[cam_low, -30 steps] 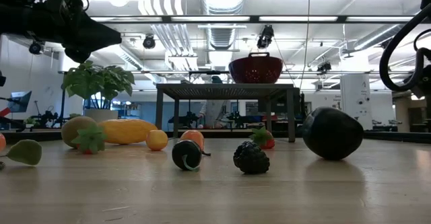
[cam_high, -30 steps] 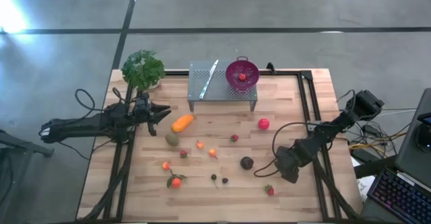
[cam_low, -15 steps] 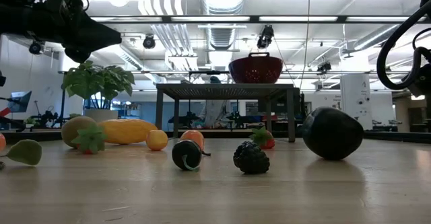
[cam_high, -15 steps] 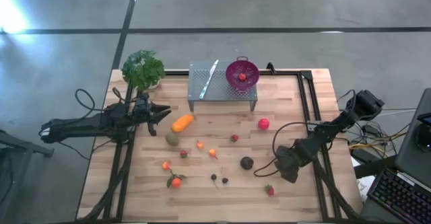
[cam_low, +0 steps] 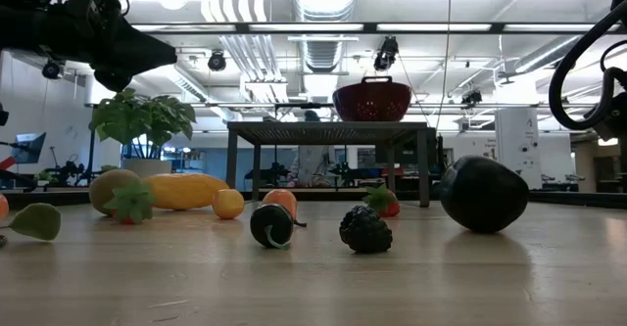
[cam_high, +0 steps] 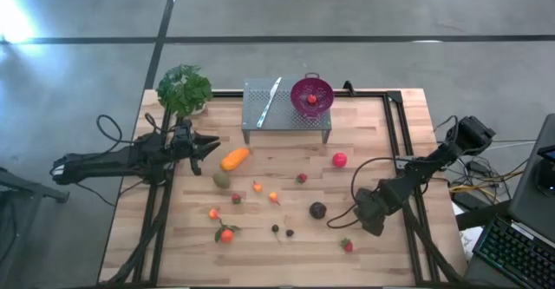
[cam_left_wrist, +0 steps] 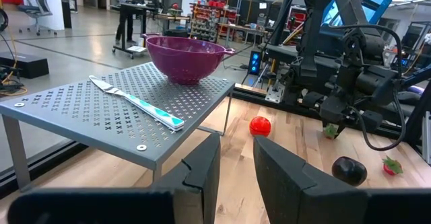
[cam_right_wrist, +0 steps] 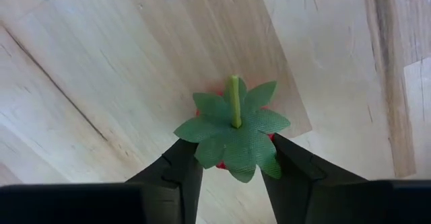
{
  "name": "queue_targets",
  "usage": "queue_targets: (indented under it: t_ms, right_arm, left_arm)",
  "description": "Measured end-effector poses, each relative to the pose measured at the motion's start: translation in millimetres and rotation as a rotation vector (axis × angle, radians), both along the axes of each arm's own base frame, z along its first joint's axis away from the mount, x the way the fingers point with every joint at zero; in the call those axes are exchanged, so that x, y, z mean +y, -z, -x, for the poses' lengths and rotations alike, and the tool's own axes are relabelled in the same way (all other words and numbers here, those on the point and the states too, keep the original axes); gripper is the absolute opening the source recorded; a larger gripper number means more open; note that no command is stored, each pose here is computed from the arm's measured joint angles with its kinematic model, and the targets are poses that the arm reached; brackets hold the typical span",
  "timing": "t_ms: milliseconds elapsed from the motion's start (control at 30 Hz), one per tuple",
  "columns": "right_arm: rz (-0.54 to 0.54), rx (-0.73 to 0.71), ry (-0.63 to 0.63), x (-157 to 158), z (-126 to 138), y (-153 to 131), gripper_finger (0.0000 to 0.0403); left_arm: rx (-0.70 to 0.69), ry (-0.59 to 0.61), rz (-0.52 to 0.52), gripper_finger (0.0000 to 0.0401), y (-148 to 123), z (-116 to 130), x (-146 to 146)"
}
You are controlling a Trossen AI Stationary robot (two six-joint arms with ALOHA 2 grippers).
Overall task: Pick & Place Fruit
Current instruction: Put the red strawberry into the violet strainer bowl on the shelf
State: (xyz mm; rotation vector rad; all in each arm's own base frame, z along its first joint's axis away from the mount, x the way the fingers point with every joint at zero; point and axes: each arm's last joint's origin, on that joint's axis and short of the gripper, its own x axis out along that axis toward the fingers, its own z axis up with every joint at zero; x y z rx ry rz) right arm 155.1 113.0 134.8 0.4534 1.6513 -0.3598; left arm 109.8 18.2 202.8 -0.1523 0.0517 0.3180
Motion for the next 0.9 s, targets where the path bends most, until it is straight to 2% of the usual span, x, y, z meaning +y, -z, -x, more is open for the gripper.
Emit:
queue_targets:
  t_ms: [200, 700, 800, 900]
  right_arm:
    - [-0.006, -0.050, -0.025, -1.6, -0.3, -4.6, 0.0122]
    - [-0.022, -0.186, -0.020, -11.8, -1.1, -24.9, 0.0050]
    - [-0.021, -0.183, -0.005, -11.8, -1.3, -24.6, 0.0054]
    - [-0.026, -0.187, 0.023, -11.3, -2.0, -24.8, 0.0076]
  left_arm:
    - [0.000, 0.000, 0.000, 0.0096, 0.0, 0.0, 0.0]
    - [0.000, 0.000, 0.000, 0.0096, 0.0, 0.0, 0.0]
    - [0.000, 0.000, 0.000, 0.0096, 0.0, 0.0, 0.0]
    - [0.000, 0.000, 0.000, 0.0096, 0.0, 0.0, 0.0]
